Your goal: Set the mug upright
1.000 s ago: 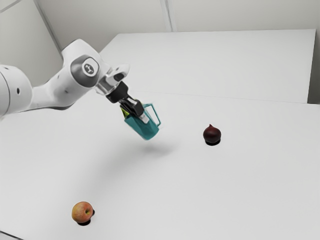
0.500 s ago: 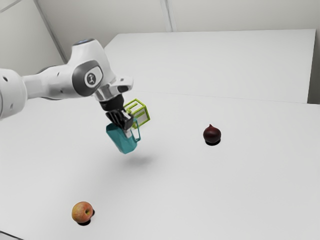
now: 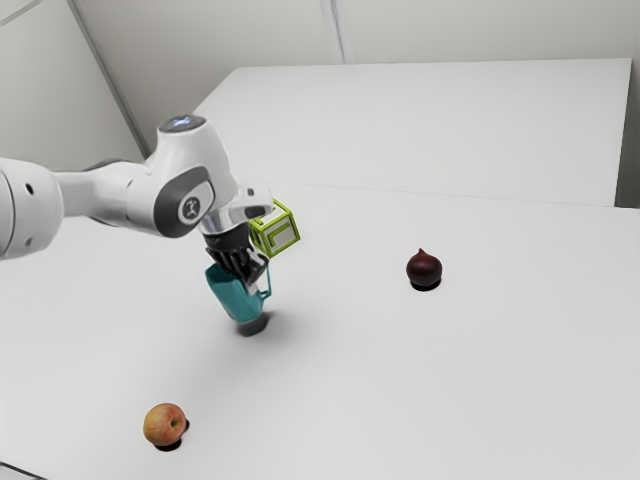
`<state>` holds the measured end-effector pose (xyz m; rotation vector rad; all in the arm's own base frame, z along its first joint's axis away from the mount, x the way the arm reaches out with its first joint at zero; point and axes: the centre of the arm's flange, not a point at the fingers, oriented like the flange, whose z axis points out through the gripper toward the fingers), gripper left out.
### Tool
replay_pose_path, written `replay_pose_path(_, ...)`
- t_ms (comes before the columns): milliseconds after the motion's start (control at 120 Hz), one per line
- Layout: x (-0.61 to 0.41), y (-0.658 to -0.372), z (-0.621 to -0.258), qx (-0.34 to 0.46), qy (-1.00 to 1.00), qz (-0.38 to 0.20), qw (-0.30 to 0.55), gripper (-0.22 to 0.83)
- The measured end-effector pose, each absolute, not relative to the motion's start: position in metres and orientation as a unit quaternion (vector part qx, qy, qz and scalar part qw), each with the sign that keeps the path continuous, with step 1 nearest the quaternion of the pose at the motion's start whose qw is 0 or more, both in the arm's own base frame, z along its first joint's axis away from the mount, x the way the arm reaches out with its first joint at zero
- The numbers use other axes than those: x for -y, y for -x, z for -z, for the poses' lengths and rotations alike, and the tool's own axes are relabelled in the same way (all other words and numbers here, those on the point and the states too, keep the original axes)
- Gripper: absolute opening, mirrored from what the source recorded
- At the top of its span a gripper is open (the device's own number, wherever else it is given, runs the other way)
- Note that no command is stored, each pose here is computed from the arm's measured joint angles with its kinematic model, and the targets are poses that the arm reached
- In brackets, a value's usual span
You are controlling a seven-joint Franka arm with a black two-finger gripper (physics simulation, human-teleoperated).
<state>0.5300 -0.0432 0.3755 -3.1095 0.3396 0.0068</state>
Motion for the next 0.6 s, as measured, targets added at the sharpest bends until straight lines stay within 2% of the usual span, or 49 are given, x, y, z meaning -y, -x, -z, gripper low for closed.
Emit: replay_pose_path(600, 0.046, -0.524, -0.358, -0.046, 0.999, 0.015, 0.008, -0.17)
